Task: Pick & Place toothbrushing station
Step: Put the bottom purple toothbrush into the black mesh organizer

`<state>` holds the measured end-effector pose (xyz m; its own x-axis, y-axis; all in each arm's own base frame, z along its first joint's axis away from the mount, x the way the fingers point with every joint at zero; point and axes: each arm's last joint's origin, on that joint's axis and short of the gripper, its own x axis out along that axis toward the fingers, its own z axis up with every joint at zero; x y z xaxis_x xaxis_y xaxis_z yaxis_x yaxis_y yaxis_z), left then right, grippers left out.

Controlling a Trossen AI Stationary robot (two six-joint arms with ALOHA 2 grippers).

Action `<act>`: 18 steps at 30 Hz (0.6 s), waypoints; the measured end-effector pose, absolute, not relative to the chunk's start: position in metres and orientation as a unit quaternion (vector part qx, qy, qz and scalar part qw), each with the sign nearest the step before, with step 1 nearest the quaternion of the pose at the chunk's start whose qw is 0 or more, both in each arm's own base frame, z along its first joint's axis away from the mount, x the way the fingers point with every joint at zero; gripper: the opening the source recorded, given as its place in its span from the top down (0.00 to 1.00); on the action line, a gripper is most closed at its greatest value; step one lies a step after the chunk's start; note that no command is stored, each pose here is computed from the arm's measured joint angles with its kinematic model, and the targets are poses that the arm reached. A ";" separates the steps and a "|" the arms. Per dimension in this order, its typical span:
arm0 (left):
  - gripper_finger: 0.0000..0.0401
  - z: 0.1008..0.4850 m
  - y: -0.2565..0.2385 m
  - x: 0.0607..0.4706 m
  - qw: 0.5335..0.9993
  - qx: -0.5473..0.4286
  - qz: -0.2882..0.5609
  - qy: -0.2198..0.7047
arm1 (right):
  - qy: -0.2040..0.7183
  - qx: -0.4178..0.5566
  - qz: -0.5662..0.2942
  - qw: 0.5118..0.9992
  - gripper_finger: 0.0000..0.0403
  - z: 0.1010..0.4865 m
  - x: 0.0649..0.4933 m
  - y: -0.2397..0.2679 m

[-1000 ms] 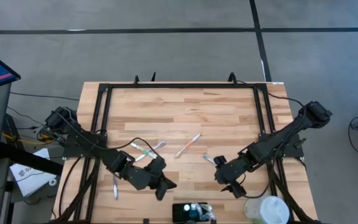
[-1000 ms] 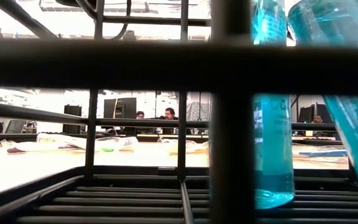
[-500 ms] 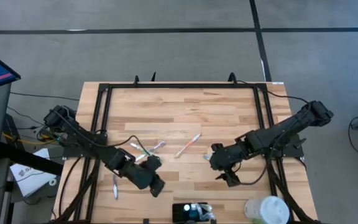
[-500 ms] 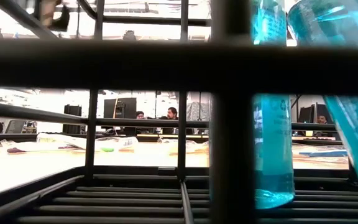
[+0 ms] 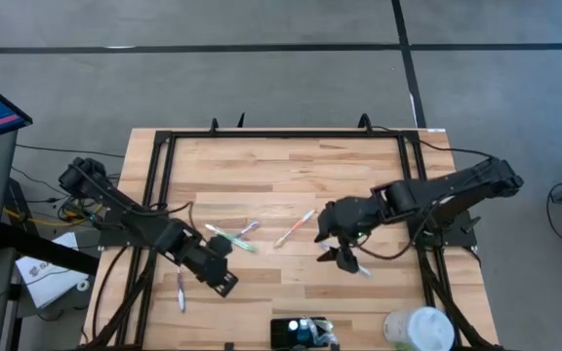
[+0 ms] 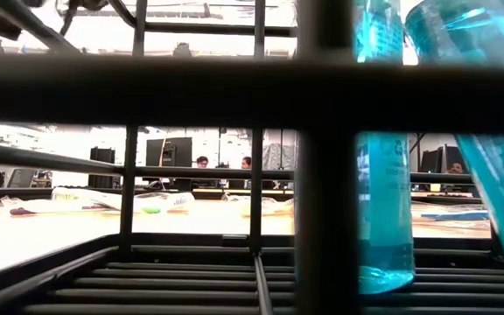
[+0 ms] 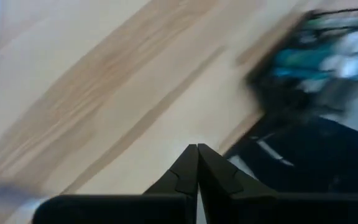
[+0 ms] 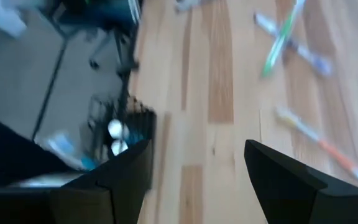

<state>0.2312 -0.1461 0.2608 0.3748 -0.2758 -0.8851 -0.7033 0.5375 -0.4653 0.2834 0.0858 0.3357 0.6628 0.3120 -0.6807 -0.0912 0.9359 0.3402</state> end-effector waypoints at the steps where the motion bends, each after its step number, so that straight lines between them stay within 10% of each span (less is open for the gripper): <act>1: 1.00 0.260 -0.145 0.227 0.683 -0.451 0.167 0.550 | 0.382 0.143 0.113 0.906 0.38 0.342 0.285 0.085; 18: 1.00 0.210 -0.124 0.178 0.544 -0.387 0.327 0.669 | 0.301 0.184 0.088 0.932 0.38 0.369 0.301 0.062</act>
<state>0.1780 -0.1244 0.2103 -0.1083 -0.1615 -0.9809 -0.8732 0.4871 0.0162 0.3006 0.0619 0.3685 0.8034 0.2747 -0.5283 -0.0531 0.9167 0.3960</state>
